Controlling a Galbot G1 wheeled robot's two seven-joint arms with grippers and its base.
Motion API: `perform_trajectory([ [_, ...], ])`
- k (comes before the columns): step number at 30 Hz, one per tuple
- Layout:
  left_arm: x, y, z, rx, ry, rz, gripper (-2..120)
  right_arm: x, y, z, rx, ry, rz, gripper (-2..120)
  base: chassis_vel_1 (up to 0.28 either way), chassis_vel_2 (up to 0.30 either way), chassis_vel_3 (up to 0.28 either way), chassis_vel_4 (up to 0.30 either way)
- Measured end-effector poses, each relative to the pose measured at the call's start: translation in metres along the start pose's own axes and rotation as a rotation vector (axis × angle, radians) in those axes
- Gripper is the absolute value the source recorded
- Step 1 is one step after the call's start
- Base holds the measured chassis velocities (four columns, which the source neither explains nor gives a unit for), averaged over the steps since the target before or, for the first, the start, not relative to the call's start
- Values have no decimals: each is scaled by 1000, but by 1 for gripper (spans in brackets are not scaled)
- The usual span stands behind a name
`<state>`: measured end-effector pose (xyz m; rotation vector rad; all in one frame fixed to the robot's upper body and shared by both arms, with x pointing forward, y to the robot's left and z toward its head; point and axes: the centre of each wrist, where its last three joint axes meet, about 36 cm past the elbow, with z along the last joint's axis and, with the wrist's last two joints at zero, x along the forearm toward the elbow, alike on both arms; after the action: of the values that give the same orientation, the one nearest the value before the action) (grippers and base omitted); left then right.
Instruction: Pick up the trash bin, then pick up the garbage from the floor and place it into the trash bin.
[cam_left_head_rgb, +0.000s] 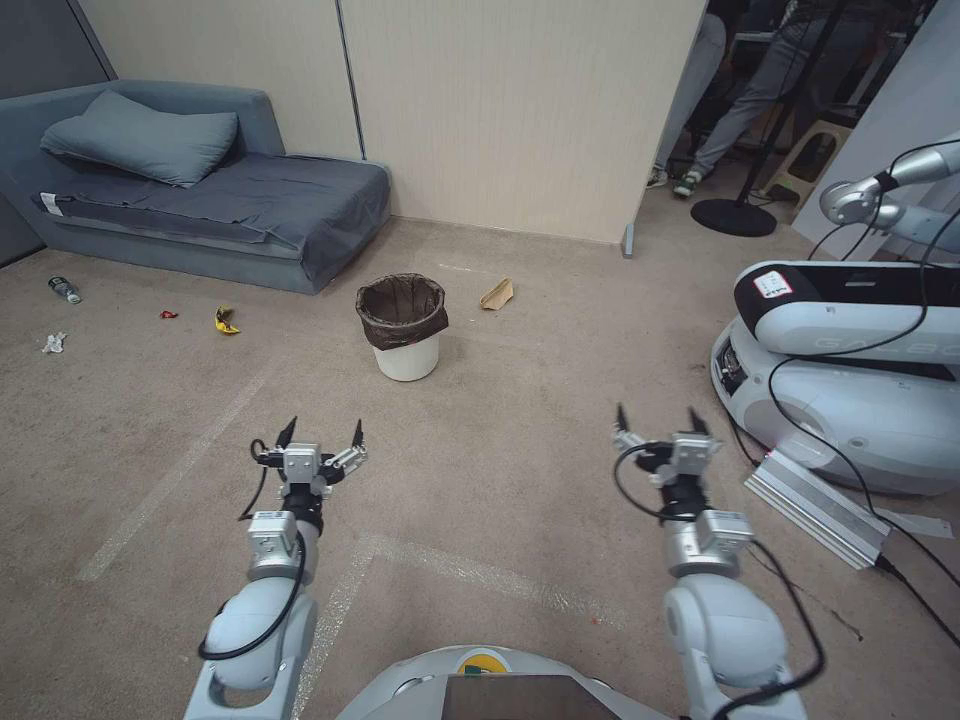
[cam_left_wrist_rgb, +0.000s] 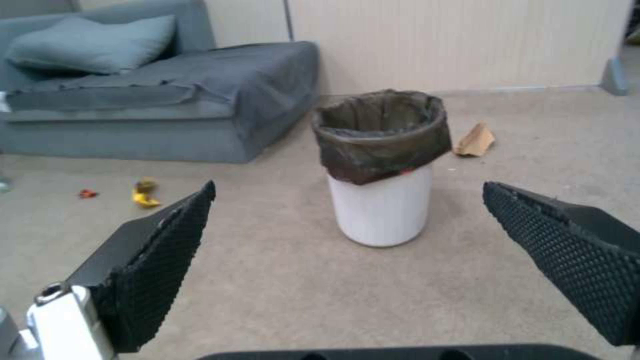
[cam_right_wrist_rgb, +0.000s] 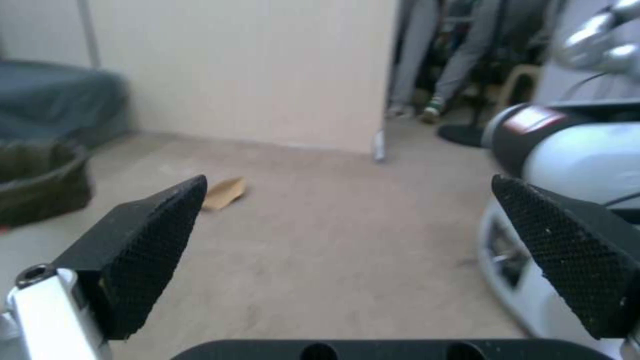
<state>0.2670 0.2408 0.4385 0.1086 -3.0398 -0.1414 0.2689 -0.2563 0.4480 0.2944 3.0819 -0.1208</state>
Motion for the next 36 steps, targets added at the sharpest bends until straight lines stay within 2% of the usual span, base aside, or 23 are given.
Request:
perform_trajectory([
  [1, 6, 2, -11, -3, 4, -11, 100, 5, -5, -12, 3, -15, 30, 100, 0, 0, 0, 0],
  [2, 6, 2, -11, -3, 4, -11, 100, 5, -5, -12, 3, -15, 30, 100, 0, 0, 0, 0],
  [4, 21, 6, -36, -9, 14, -33, 100, 10, -10, -23, -8, -26, 59, 100, 0, 0, 0, 0],
  [5, 21, 6, -36, -9, 14, -33, 100, 10, -10, -23, -8, -26, 59, 100, 0, 0, 0, 0],
  [6, 29, 10, -47, -18, 12, -48, 100, 10, -11, -23, -11, -23, 61, 100, 0, 0, 0, 0],
  [7, 31, 14, -49, -29, 12, -61, 100, 10, -11, -23, -11, -18, 61, 100, 0, 0, 0, 0],
  [36, 31, 13, -43, -37, 13, -51, 100, 10, -9, -16, -2, 8, 35, 100, -2, 2, 2, -2],
])
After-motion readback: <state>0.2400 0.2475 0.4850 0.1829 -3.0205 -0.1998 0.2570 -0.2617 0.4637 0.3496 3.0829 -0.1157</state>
